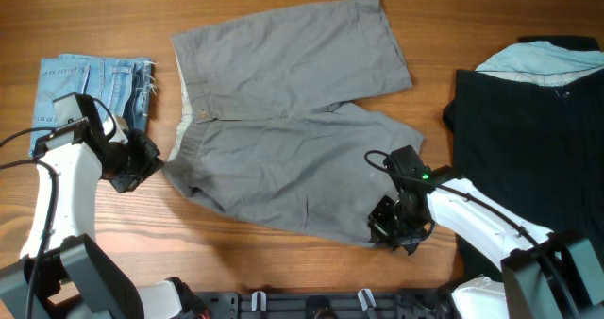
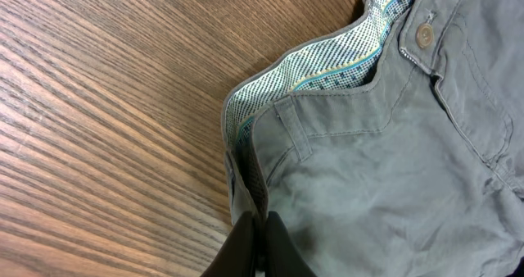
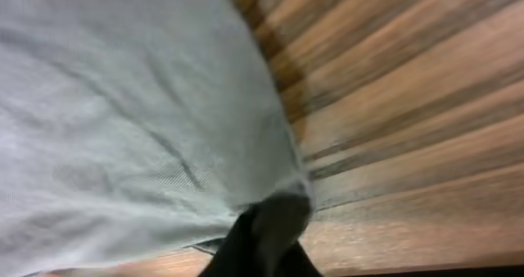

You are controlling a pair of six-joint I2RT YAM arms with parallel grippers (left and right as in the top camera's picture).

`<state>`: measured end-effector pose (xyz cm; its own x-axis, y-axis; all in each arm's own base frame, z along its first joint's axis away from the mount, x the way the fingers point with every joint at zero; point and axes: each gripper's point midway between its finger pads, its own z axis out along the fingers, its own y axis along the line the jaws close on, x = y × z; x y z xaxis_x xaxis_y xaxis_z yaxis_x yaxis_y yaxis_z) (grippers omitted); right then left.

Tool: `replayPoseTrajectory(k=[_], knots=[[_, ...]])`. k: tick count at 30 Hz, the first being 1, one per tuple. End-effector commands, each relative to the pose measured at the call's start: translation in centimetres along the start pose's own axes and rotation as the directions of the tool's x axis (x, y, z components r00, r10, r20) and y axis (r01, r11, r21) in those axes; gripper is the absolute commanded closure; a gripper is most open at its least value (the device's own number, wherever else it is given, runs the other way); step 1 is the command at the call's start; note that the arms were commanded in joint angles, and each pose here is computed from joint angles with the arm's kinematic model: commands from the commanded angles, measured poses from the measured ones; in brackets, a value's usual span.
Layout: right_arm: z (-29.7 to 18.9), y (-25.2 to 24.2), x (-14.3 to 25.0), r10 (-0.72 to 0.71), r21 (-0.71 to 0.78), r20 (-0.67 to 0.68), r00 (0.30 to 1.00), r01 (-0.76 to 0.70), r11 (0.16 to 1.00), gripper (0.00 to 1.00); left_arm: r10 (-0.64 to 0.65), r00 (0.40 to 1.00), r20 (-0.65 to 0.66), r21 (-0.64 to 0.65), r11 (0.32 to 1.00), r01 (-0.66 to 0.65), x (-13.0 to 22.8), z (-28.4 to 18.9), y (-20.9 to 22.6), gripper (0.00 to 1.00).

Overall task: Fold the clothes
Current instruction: 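Fold the leg hems up toward the waistband with both grippers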

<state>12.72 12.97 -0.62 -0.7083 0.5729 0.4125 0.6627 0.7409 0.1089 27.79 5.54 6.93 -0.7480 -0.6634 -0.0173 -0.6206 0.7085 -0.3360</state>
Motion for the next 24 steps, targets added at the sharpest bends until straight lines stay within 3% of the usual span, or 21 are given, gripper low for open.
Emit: replayPoseTrajectory(k=[1,5,8,12,15,21,24], knots=[[-0.3,-1.0,-0.4,-0.012,0.043,0.029,0.999,0.011,0.999,0.96,0.032,0.999,0.005,0.019,0.999,-0.032,-0.3,-0.2,-0.6,0.96],[-6.6,4.6,-2.0,-0.155,-0.092,0.171,0.973,0.172,0.981,0.96,0.031,1.0,0.004,0.019,0.999,-0.031,0.1,-0.7,-0.6,0.96],[-15.5,10.0,-3.9,-0.243,-0.17,0.419,0.875,0.339,0.926,0.96,0.047,0.997,0.068,0.041,0.998,-0.05,-0.1,-3.3,-1.6,0.96],[-25.5,12.8,-6.0,-0.146,-0.225,0.641,0.754,0.366,0.903,0.95,0.068,0.972,0.226,0.123,0.988,-0.098,-0.3,-8.4,-4.0,0.96],[-31.7,14.3,-7.8,-0.034,-0.323,0.745,0.666,0.404,0.856,0.96,0.07,0.905,0.419,0.175,0.972,-0.156,-1.7,-12.9,-5.9,0.96],[-36.2,18.7,-11.3,0.066,-0.393,0.838,0.541,0.515,0.762,0.96,0.025,0.863,0.504,0.228,0.96,-0.16,-3.8,-14.4,-7.2,0.96],[-34.9,21.3,-13.3,0.05,-0.41,0.828,0.558,0.542,0.734,0.96,0.042,0.846,0.532,0.242,0.949,-0.2,-4.7,-14.5,-8.5,0.96]])
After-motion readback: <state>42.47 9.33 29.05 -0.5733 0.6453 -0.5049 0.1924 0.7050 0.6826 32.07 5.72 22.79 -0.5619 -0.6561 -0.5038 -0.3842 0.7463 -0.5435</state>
